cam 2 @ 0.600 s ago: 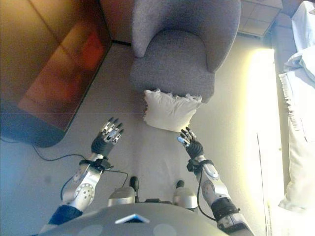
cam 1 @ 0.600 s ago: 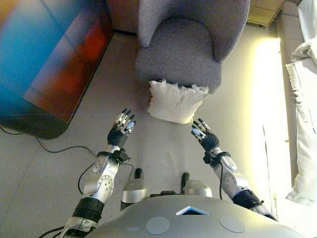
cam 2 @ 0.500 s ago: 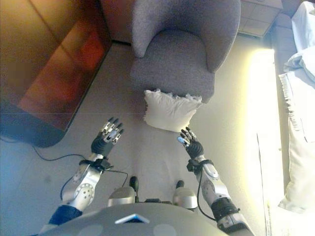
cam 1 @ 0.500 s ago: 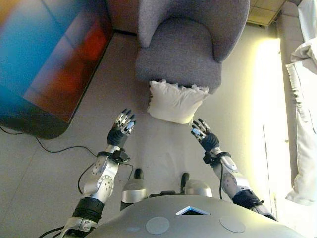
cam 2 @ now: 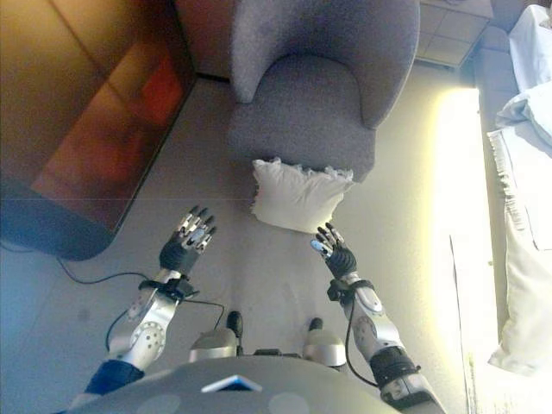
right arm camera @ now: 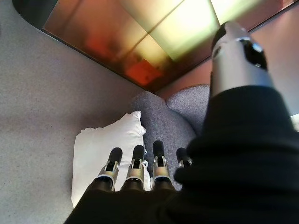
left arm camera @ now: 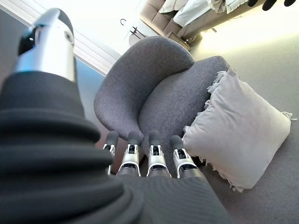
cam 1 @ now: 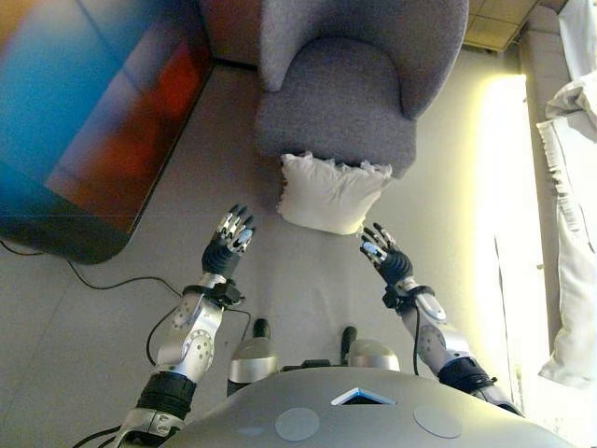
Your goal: Pick up the cushion and take it to the sofa
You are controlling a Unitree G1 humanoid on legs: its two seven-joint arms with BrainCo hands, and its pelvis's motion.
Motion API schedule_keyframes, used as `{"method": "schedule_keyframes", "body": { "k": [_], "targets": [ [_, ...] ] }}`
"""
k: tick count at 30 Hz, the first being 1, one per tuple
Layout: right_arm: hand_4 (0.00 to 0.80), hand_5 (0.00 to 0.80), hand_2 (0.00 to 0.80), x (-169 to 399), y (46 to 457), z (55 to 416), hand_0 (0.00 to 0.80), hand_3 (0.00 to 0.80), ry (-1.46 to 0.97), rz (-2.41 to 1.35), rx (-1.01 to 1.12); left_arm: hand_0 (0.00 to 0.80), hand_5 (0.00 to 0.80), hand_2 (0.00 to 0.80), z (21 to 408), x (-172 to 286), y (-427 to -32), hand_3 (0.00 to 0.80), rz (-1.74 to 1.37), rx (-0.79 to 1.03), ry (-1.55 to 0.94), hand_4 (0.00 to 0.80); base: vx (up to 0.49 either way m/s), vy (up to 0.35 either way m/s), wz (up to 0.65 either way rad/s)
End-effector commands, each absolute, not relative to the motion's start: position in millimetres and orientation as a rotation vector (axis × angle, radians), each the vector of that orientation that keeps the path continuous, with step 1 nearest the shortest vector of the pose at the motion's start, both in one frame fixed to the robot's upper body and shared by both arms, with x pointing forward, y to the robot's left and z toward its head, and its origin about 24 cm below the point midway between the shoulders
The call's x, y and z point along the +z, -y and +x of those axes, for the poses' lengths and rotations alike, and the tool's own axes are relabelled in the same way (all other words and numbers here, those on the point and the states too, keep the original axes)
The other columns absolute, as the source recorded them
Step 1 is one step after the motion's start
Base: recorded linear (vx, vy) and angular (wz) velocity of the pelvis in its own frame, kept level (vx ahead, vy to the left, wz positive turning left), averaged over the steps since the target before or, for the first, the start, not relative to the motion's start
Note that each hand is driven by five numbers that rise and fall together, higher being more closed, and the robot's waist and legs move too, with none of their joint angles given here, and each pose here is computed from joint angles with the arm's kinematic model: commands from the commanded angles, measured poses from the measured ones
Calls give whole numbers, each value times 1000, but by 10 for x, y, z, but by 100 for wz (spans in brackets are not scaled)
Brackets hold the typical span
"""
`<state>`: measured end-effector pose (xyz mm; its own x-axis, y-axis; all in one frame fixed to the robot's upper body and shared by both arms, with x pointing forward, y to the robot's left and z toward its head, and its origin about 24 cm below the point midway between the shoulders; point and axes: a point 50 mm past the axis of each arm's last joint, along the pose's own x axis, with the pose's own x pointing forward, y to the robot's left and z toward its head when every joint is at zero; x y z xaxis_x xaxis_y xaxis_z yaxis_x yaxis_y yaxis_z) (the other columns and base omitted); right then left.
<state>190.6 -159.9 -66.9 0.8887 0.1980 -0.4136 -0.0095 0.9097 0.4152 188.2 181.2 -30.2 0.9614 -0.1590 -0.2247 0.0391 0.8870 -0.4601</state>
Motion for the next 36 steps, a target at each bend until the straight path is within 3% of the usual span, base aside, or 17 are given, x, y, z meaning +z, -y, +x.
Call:
{"method": "schedule_keyframes", "body": {
  "k": [1,22,36],
  "targets": [
    [0,0,0,-469,1544,2041,0,0,-354,428,150,0,0,0,1992,-136,-1834,0,-444,-127,-153,0,0,0,0],
    [0,0,0,-469,1575,2052,0,0,-365,406,149,0,0,0,1998,-139,-1880,0,-461,-92,-154,0,11,48,-2],
    [0,0,0,-500,1625,1988,0,0,-358,432,88,0,0,0,2065,-150,-2137,0,-407,-1,-174,0,51,143,10]
  ]
}}
